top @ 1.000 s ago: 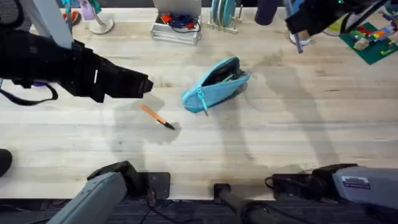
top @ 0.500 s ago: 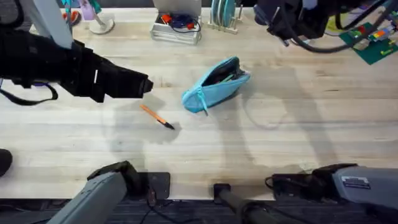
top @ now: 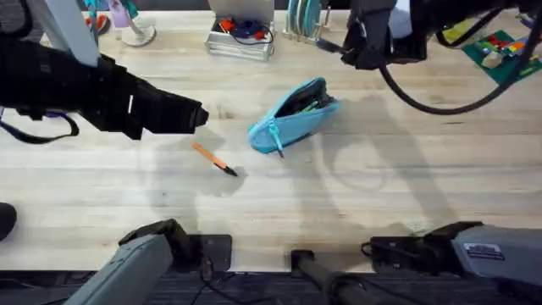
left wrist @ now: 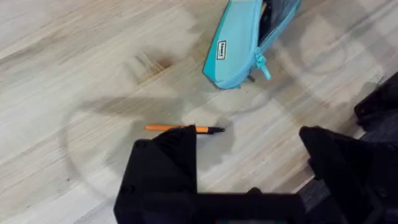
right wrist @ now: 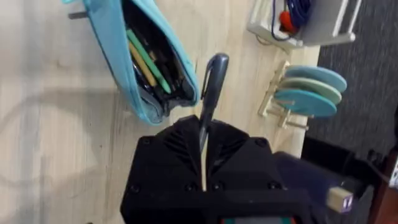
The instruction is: Unzip the bag, pick up the pens from the table one at a time and place them inside, then zip the bag closed.
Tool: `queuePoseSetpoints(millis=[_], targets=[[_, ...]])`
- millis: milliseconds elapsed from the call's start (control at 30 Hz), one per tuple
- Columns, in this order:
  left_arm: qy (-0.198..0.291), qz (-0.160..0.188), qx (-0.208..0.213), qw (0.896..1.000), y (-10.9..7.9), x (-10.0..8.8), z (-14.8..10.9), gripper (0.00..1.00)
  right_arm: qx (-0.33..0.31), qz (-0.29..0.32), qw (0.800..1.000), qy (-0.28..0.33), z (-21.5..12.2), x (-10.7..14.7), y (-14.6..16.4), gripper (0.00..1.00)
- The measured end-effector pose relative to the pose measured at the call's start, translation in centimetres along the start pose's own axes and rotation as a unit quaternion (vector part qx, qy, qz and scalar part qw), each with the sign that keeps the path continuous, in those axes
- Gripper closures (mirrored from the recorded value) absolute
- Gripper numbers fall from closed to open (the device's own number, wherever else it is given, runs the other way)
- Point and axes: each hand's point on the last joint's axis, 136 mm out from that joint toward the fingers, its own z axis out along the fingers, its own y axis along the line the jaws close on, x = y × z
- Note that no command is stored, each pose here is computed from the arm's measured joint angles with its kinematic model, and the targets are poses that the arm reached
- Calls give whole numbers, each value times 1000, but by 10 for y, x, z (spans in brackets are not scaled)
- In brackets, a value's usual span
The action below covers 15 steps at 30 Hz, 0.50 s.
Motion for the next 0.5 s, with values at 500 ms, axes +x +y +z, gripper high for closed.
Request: queuePoseSetpoints(millis=[500], targets=[[0, 0, 0, 1000, 0, 0, 0, 6, -81, -135, 987, -28, 30, -16, 31, 970]])
